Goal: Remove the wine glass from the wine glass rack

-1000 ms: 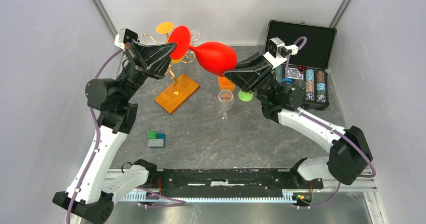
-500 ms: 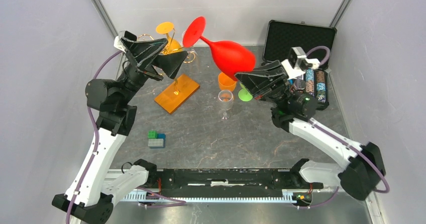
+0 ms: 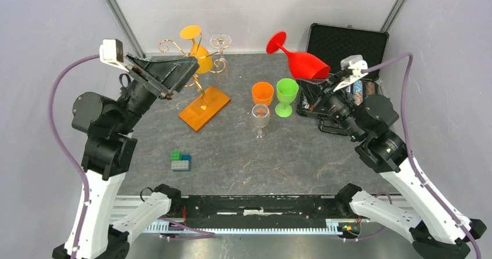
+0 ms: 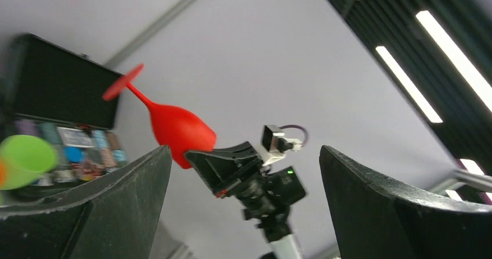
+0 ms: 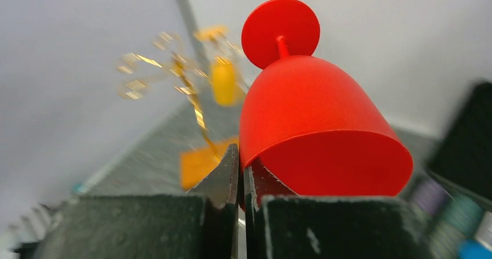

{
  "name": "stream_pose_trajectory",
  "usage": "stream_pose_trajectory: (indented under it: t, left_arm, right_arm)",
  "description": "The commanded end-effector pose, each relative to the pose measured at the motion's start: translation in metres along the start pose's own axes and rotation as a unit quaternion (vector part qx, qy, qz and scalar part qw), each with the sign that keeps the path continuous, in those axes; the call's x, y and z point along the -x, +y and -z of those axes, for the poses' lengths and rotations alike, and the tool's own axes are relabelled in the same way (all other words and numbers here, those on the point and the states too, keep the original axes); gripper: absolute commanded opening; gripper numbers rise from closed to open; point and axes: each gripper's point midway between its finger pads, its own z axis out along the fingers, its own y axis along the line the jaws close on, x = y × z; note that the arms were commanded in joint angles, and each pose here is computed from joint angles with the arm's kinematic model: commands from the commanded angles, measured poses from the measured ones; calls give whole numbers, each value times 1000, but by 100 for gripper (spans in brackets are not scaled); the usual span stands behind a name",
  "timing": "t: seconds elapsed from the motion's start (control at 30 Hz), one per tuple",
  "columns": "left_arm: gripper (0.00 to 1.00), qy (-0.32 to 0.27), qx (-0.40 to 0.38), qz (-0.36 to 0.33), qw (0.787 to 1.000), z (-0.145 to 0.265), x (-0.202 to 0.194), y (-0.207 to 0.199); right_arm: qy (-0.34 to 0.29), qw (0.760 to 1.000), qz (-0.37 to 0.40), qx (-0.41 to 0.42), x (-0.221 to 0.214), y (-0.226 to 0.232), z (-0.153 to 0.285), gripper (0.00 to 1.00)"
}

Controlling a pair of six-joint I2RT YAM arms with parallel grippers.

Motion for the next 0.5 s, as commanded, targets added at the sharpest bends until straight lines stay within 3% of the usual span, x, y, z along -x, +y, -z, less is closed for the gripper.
stream_pose_trajectory:
  t: [0.0, 0.2, 0.47]
  left_arm:
    - [100, -8, 103, -152, 983, 11, 8, 45]
    - [100, 8, 160, -218, 963, 15, 13, 69]
    - [100, 7, 201, -252, 947, 23, 18, 90]
  right_arm:
    - [204, 959, 115, -159, -61, -70, 54, 0]
    - [312, 921, 143, -185, -79, -81, 90, 0]
    - [436, 878, 138, -141, -137, -76, 108, 0]
